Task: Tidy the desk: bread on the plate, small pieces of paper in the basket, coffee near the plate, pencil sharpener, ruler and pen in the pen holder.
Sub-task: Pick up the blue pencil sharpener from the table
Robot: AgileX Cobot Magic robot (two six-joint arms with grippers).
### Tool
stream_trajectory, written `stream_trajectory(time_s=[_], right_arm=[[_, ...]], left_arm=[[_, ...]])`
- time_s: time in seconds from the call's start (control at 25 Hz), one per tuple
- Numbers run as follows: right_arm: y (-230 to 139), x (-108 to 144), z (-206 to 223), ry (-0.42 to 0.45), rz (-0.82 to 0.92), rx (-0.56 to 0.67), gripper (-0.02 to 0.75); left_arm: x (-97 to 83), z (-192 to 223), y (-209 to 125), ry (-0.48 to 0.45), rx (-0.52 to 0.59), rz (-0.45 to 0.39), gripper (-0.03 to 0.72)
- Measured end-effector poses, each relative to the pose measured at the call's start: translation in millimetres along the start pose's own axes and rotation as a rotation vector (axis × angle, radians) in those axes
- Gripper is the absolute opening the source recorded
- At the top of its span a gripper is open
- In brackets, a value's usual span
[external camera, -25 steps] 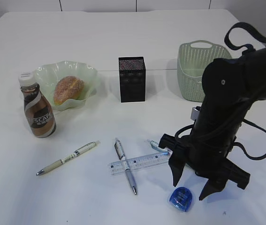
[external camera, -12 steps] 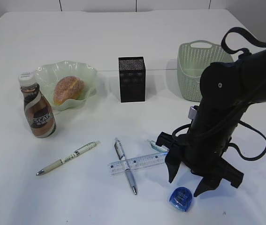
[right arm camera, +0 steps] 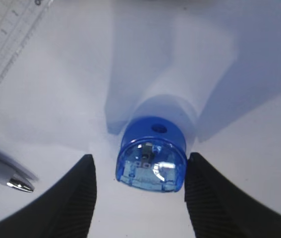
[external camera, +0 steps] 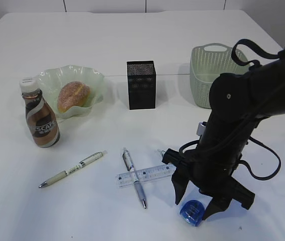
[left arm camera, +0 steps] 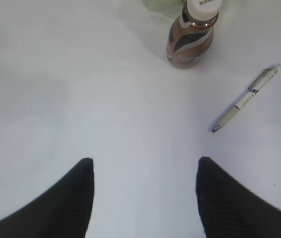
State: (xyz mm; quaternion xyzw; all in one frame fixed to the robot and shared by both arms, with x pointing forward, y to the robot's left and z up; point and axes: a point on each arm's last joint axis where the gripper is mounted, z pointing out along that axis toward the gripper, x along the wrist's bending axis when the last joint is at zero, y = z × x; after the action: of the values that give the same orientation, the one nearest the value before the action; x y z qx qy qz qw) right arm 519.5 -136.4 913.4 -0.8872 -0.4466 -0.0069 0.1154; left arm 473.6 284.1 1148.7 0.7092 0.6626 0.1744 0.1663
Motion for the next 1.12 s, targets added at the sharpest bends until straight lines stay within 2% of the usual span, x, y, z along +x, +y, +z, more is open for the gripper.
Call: stream_trajectory(time_s=[1.12], right_arm=[[-3.3, -1.7, 12.3, -0.050, -0.004, 0.061, 0.449]], left_arm=[[0.0, 0.0, 0.2, 0.000, -0.002, 0.000, 0.447]])
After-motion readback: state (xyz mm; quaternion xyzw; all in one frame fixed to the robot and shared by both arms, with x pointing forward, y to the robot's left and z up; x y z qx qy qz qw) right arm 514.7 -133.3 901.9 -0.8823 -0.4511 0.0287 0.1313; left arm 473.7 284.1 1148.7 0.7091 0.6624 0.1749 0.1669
